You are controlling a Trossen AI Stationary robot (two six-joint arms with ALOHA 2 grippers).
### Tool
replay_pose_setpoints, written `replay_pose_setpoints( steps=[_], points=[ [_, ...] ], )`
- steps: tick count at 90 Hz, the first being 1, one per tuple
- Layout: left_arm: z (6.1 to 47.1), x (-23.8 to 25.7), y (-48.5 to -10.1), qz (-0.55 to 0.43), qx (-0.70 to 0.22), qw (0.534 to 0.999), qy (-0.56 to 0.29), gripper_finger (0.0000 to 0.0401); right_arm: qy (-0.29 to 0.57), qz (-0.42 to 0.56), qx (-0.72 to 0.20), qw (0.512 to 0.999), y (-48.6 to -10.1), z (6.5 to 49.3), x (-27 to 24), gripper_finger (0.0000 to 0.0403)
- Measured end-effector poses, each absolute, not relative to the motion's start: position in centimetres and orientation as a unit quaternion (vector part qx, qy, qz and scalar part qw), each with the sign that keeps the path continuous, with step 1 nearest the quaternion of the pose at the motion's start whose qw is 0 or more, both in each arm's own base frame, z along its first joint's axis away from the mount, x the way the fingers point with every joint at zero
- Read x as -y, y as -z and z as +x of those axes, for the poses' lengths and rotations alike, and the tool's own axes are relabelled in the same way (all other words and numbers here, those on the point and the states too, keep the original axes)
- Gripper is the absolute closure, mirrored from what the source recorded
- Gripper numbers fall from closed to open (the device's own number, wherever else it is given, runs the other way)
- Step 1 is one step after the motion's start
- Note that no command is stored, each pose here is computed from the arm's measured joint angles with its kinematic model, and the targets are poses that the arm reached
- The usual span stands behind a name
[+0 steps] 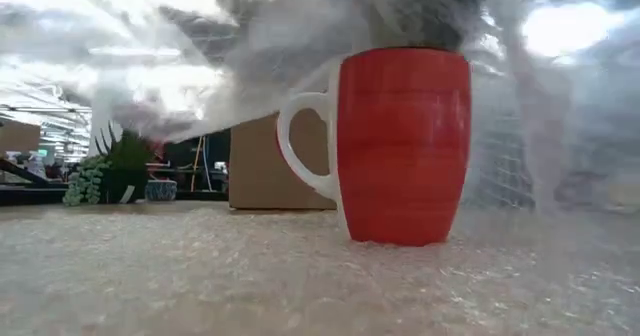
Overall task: Wrap mug
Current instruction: Pack the red mug with the bubble wrap
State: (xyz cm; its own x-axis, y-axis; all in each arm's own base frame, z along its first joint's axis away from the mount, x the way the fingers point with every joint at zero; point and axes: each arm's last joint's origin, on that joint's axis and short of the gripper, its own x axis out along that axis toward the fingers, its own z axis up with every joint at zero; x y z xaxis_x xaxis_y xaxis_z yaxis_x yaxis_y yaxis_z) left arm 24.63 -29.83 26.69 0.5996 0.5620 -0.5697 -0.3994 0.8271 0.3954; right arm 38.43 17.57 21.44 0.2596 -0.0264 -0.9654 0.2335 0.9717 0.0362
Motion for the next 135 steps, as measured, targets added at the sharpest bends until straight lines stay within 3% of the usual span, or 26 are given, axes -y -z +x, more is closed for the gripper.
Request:
replay_pose_setpoints(
  steps=[26,55,76,97,135],
  points=[
    [23.9,30.0,-27.8,0.113,-0.300,0.908,-0.271,0.0345,0.082,0.081,-0.617,0.779,-21.0,38.6,-17.0,0.0328],
    [24.1,29.9,-27.7,0.113,-0.301,0.907,-0.272,0.0345,0.078,0.059,-0.623,0.776,-25.7,37.6,-18.7,0.0328],
    [24.0,30.0,-27.7,0.119,-0.303,0.907,-0.269,0.0345,0.103,0.036,-0.540,0.835,-28.4,38.0,-19.9,0.0328],
    [24.0,30.2,-27.7,0.111,-0.299,0.910,-0.264,0.0345,0.149,0.028,-0.501,0.852,-29.0,39.0,-18.4,0.0340],
    [24.0,30.3,-27.7,0.110,-0.300,0.910,-0.264,0.0345,0.134,0.010,-0.618,0.774,-20.7,41.0,-19.5,0.0360]
  ],
)
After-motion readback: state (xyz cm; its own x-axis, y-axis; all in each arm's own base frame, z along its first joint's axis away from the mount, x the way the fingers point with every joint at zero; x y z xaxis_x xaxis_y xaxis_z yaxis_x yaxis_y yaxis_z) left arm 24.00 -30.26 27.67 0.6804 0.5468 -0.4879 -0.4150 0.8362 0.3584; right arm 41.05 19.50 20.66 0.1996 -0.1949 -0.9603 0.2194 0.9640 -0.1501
